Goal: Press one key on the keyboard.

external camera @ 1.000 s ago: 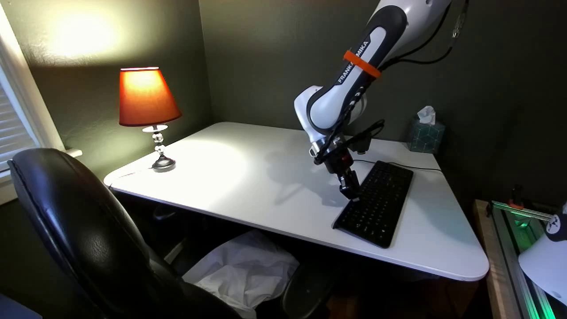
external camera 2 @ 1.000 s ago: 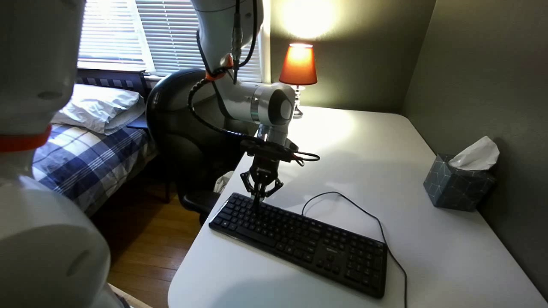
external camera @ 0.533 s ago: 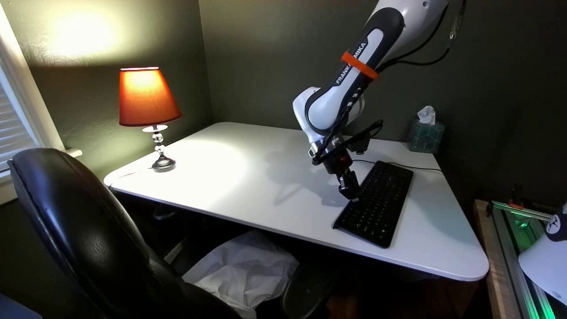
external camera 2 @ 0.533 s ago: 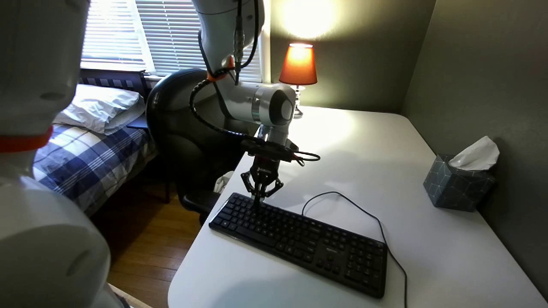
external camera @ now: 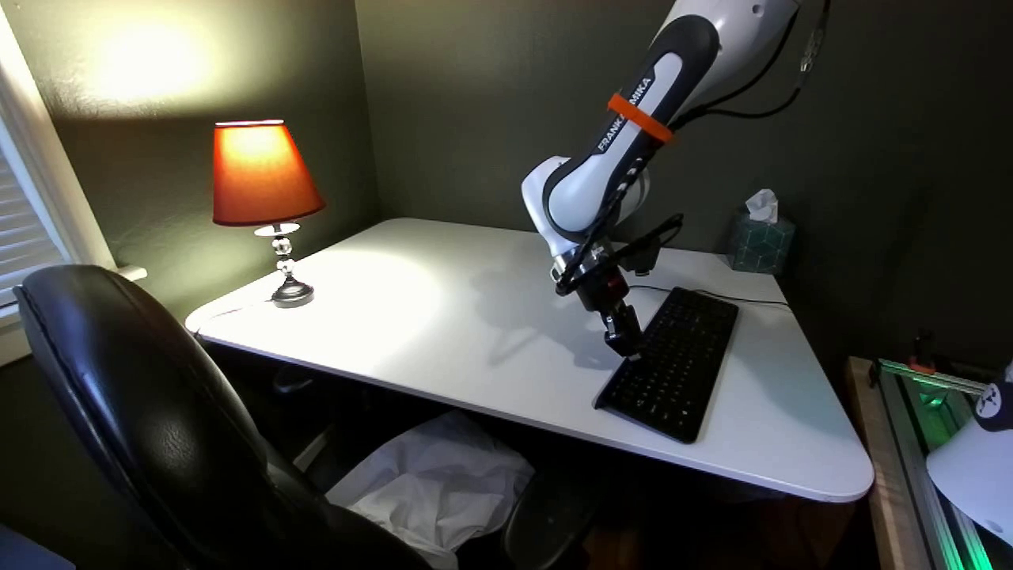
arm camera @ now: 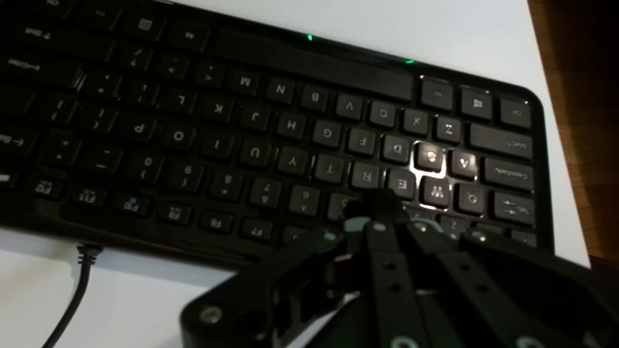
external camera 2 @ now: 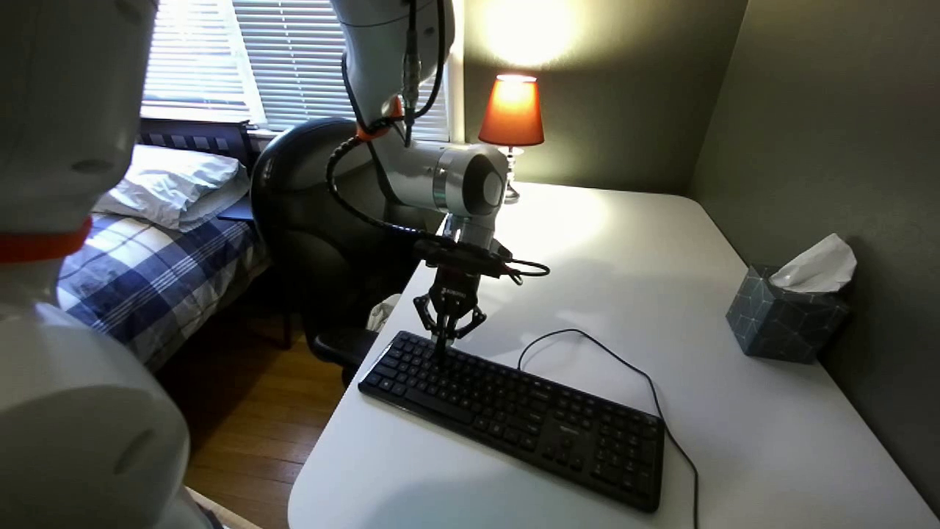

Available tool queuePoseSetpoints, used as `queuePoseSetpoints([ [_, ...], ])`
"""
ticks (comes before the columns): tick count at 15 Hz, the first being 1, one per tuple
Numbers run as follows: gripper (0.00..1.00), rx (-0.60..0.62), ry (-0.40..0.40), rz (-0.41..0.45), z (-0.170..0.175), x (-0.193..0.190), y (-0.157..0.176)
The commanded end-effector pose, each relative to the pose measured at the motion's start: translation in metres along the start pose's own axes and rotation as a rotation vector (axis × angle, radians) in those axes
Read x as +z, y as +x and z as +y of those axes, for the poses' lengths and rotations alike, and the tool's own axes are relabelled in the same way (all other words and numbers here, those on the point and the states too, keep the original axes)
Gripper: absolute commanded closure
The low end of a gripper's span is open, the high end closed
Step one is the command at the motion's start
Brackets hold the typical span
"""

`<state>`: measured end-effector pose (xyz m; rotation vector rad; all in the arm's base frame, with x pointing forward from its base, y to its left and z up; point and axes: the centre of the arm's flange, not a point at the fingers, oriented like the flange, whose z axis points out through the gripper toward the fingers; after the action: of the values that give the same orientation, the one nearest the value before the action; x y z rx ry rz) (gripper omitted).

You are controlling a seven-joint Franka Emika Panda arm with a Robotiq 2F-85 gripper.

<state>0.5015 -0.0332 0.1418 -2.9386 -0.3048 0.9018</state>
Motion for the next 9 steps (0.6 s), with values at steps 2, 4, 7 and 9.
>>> queuePoseSetpoints([
  [2,1.00,0.009,0.023,-0.020,-0.0001,0.0008,0.0052],
  [4,1.00,0.010,0.021,-0.018,-0.0005,0.0002,0.0039],
  [7,1.00,0.006,0.019,-0.017,-0.0015,-0.0007,0.0008],
  [9,1.00,0.006,0.018,-0.013,-0.0021,-0.0021,-0.0023],
])
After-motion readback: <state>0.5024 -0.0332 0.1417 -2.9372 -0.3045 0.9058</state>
